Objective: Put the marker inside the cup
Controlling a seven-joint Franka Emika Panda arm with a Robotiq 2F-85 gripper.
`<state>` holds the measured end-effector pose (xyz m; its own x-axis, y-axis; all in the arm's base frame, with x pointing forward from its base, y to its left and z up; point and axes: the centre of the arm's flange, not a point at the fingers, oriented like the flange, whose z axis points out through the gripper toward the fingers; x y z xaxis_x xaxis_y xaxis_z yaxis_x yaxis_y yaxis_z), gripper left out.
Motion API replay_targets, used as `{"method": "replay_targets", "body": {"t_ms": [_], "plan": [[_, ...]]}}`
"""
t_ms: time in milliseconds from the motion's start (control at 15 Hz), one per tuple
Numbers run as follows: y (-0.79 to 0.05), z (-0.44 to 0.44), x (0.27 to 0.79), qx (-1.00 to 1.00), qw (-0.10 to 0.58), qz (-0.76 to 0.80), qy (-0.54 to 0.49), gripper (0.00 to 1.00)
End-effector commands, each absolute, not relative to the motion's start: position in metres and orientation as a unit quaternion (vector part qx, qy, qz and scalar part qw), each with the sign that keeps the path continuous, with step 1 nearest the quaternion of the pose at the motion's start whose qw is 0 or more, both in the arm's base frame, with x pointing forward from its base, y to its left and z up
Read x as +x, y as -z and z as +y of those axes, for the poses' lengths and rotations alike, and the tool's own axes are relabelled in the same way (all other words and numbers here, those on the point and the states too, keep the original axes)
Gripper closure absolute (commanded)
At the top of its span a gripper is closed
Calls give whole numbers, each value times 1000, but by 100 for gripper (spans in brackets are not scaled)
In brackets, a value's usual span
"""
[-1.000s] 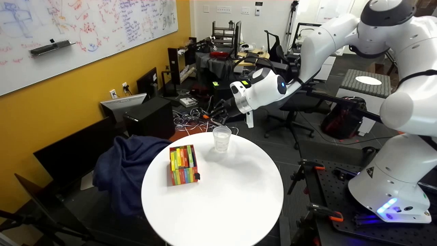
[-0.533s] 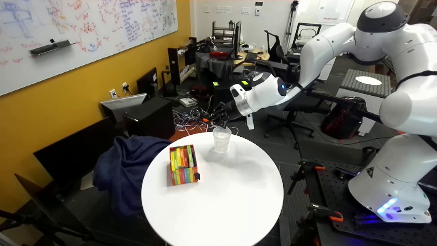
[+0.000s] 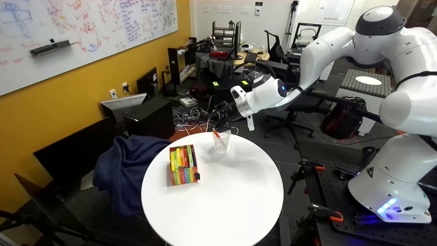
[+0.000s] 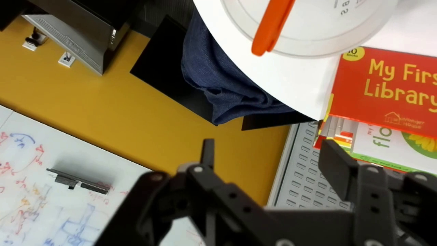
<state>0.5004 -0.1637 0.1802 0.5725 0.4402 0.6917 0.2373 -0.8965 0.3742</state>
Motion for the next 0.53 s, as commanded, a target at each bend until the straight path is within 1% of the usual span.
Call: {"method": "replay_targets", "body": {"t_ms": [0,467], "plan": [[-180,-164,490,876,118,196,-425,0],[-194,-160,478,881,132,193,-410,0]]}}
